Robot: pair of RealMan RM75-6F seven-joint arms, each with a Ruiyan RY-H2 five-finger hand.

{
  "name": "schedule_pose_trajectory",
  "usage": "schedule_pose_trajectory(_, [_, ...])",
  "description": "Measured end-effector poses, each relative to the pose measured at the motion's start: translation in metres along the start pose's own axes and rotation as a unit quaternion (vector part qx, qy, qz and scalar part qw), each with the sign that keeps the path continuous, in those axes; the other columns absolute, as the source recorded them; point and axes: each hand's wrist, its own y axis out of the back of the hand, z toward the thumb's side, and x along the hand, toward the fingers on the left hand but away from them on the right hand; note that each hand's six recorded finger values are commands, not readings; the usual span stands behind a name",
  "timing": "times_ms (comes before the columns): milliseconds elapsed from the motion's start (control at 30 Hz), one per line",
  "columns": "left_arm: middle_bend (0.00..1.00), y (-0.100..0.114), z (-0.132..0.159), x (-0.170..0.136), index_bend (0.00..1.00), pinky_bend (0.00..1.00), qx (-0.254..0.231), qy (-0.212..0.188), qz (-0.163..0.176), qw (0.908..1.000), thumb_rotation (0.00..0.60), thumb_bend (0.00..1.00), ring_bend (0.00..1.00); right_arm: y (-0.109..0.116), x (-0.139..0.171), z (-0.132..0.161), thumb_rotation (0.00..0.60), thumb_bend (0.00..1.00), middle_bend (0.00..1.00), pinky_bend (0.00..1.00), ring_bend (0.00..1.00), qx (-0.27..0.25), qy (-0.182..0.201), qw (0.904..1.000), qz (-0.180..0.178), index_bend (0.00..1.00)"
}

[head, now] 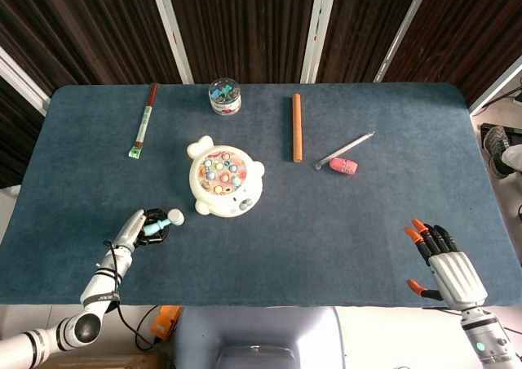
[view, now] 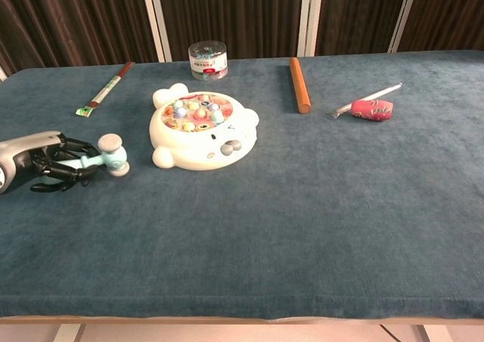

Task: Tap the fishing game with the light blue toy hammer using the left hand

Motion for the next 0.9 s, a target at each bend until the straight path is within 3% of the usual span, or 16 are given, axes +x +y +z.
schedule_pose_trajectory(267, [0.88,-0.005,-0.013,0.005,0.78,1.00,0.033,0.003,0.028,0.9991,0.600,0.83,0.96,0.002,0.001,-0.001,0.600,0.36,0.00,0.00,0.00,-0.004,0.001,1.0000,0.000,0.00])
schedule_pose_trajectory(500, [0.71,-0.007,-0.016,0.006,0.67,1.00,0.037,-0.002,0.032,0.9988,0.600,0.76,0.71,0.002,0.002,-0.001,0.600,0.36,0.00,0.00,0.00,-0.005,0.003,1.0000,0.001,0.00])
schedule_pose_trajectory(567, [0.67,-0.008,-0.016,0.007,0.65,0.96,0.037,-0.005,0.030,0.9989,0.600,0.74,0.65,0.002,0.002,-0.001,0.600,0.36,0.00,0.00,0.00,-0.006,0.003,1.0000,0.001,0.00])
schedule_pose_trajectory(733, [0.61,-0.006,-0.019,0.008,0.61,0.70,0.044,-0.011,0.035,0.9984,0.600,0.71,0.54,0.003,0.002,-0.001,0.600,0.36,0.00,0.00,0.00,-0.007,0.002,1.0000,0.000,0.00])
schedule_pose_trajectory(900, [0.58,-0.005,-0.021,0.008,0.62,0.59,0.056,-0.018,0.045,0.9973,0.600,0.68,0.50,0.003,0.002,-0.002,0.600,0.36,0.00,0.00,0.00,-0.006,0.002,1.0000,0.001,0.00])
